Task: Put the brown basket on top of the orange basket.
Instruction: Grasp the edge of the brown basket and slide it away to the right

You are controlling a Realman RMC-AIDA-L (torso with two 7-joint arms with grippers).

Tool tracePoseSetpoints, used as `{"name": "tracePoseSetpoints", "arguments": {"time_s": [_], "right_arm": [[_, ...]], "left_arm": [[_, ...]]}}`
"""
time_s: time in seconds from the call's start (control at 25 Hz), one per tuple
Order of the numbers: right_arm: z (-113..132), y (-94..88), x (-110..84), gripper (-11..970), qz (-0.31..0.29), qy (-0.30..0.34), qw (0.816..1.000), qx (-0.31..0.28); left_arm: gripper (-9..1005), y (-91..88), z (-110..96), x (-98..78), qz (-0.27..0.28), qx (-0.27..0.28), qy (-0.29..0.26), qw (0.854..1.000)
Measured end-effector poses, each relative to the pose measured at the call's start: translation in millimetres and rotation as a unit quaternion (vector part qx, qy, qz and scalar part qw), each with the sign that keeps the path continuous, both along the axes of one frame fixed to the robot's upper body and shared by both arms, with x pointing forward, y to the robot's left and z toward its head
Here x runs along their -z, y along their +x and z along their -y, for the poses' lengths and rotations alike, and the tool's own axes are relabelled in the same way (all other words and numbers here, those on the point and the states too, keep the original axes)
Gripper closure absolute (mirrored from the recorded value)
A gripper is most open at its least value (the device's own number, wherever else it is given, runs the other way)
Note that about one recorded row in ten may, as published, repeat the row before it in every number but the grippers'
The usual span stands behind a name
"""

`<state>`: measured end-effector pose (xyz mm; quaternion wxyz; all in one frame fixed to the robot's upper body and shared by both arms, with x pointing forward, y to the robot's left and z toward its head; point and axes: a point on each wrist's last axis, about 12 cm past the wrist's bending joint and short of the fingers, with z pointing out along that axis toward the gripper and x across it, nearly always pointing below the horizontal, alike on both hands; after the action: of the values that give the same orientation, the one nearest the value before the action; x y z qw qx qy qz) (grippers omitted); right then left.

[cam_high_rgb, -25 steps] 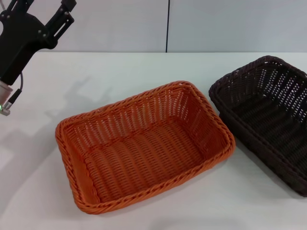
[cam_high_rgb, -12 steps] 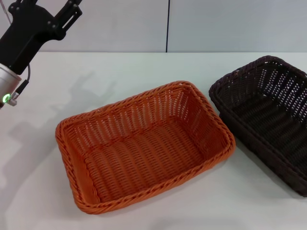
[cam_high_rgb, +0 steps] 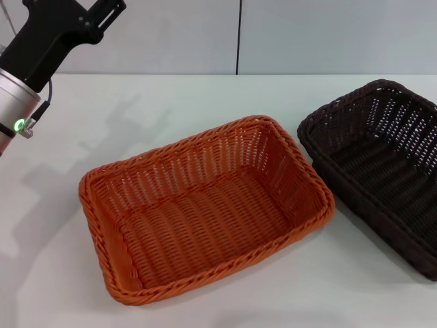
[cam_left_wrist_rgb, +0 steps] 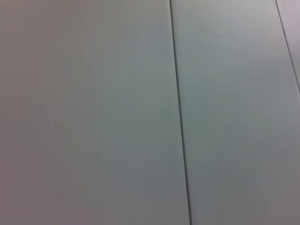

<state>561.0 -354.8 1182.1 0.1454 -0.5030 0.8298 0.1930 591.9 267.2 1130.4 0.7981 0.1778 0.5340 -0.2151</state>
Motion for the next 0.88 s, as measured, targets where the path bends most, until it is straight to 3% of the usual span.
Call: {"name": "tracePoseSetpoints", "arguments": {"time_s": [0.88], "right_arm": [[-12.3,-30.9,4.8,337,-0.067,0.076,0.988,-0.114]], "left_arm": [[212,6.9,2.7,-5.0,0.0,-0.011,-0.019,1.0]]}}
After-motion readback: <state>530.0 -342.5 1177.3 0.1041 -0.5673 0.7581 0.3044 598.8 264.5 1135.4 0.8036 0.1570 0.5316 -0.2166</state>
